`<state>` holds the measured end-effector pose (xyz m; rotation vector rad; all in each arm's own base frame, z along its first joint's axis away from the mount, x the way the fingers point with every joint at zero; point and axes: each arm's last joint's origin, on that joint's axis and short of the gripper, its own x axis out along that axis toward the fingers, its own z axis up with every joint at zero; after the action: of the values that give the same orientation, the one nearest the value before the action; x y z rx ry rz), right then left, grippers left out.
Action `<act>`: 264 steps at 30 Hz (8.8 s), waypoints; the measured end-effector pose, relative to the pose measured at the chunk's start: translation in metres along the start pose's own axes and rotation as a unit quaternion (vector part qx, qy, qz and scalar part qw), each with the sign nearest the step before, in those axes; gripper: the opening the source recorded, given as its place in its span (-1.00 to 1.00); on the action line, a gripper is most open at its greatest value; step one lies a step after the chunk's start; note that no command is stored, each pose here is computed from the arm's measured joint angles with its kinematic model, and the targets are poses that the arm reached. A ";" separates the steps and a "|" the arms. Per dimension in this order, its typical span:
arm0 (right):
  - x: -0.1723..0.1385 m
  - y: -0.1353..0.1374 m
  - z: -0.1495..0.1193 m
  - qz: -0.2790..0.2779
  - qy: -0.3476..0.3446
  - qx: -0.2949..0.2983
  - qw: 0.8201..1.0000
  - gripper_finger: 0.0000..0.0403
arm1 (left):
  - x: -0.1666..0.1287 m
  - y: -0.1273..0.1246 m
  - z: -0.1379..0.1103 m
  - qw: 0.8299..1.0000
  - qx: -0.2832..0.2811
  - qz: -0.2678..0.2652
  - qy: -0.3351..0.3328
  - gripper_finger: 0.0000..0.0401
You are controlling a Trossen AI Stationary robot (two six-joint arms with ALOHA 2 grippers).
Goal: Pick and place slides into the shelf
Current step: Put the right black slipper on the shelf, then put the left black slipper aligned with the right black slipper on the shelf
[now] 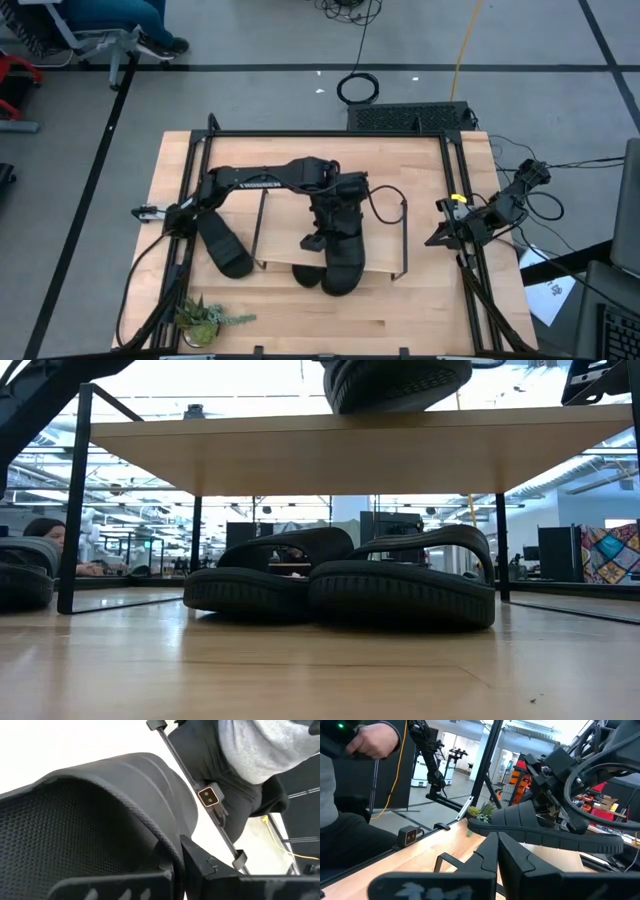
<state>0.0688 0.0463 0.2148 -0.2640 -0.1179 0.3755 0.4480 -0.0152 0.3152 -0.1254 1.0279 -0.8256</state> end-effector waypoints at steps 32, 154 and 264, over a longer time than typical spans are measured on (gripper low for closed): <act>0.002 0.003 -0.007 0.003 0.009 0.000 1.000 -1.00 | 0.004 -0.012 0.011 0.982 0.007 0.185 0.025 0.55; 0.100 0.079 -0.002 0.057 0.154 0.114 0.980 -1.00 | 0.027 -0.219 -0.129 0.774 -0.094 0.611 -0.134 -1.00; 0.047 0.008 0.004 -0.036 0.000 0.022 0.999 -1.00 | -0.060 -0.167 -0.289 0.805 -0.035 0.472 -0.356 -1.00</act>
<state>0.1086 0.0720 0.2194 -0.2159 -0.1192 0.3056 0.1112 -0.0130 0.2787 0.0288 0.2898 0.2034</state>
